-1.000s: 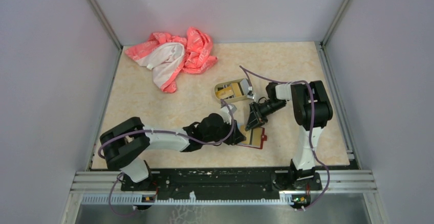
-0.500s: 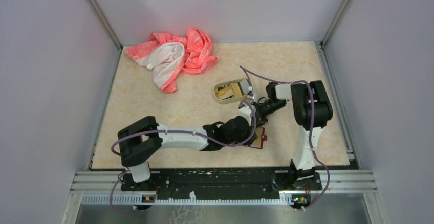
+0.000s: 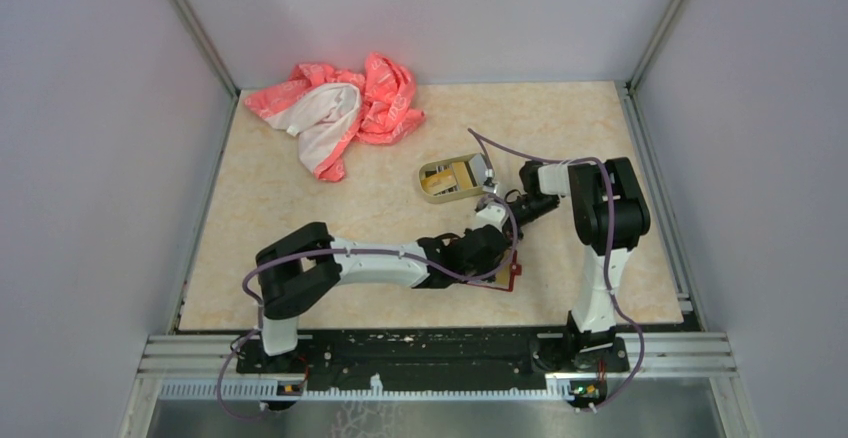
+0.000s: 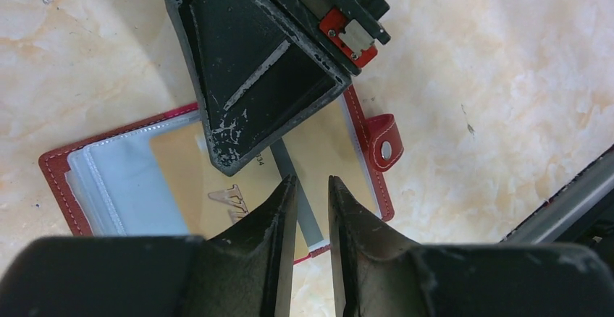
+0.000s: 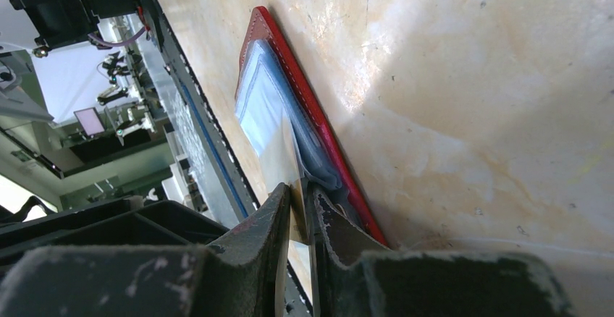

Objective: Put the credit cards into the card holder
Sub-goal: Insert the credit card into the card holder.

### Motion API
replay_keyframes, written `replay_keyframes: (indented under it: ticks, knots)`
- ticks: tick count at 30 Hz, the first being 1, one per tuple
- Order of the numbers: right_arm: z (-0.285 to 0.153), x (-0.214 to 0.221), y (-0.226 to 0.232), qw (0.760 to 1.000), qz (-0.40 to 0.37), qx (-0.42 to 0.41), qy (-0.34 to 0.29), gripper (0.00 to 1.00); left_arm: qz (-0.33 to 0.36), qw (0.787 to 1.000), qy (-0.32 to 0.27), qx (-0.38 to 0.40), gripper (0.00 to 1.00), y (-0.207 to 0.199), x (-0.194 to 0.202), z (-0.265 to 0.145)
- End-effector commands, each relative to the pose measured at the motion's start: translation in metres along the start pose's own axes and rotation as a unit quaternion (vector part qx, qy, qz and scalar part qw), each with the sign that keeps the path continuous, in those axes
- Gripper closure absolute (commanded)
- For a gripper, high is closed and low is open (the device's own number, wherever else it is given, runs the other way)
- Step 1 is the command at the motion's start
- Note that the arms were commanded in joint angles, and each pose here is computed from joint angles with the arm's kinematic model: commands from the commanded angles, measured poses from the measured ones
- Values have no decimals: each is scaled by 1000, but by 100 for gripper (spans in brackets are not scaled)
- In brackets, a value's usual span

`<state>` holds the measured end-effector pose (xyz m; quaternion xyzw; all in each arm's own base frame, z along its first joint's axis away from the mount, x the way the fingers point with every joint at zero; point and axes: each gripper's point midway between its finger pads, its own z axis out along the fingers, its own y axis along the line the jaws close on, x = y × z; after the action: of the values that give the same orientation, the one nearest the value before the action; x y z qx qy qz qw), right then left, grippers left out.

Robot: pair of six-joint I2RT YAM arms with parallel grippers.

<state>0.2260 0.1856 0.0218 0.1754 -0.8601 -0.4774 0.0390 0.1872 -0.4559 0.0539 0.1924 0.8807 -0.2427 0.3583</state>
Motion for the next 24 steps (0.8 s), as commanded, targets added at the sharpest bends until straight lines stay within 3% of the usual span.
replay_keyframes:
  ticks: [1,13,24]
  knots:
    - [1,-13,-5,999,-33,7,-8,86,1,1000,7,-19,71,0,1,4]
    - [2,-13,-5,999,-33,8,-8,86,12,999,15,-31,69,-2,6,13]
    - [2,-12,-5,999,-32,7,-7,85,29,996,7,-87,62,16,7,13]
